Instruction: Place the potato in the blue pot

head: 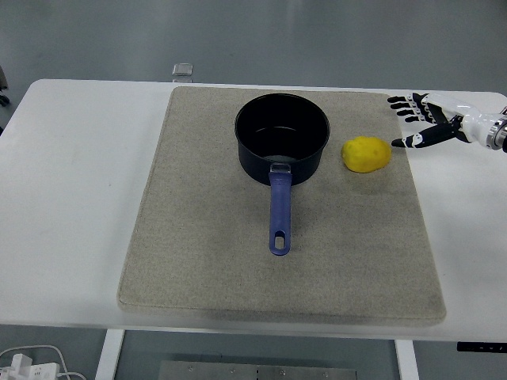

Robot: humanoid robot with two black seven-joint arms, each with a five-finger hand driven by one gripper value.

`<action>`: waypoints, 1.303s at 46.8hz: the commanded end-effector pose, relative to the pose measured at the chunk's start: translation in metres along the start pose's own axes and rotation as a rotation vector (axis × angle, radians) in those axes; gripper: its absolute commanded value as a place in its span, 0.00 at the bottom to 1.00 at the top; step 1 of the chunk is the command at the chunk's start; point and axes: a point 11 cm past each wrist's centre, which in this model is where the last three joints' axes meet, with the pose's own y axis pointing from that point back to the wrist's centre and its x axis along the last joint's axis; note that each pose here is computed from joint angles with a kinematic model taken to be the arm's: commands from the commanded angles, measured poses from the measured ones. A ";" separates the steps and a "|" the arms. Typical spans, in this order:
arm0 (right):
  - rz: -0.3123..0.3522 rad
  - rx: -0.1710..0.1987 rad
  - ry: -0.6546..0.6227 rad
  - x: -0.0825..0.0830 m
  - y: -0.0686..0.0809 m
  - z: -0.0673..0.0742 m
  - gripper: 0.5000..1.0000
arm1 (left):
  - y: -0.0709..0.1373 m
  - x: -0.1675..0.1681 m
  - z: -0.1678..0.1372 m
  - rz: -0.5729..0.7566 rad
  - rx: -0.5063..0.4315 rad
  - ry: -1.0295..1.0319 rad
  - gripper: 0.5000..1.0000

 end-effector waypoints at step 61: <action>-0.083 0.084 0.035 -0.045 -0.008 -0.030 0.86 | 0.000 0.000 0.000 0.000 0.000 0.000 0.98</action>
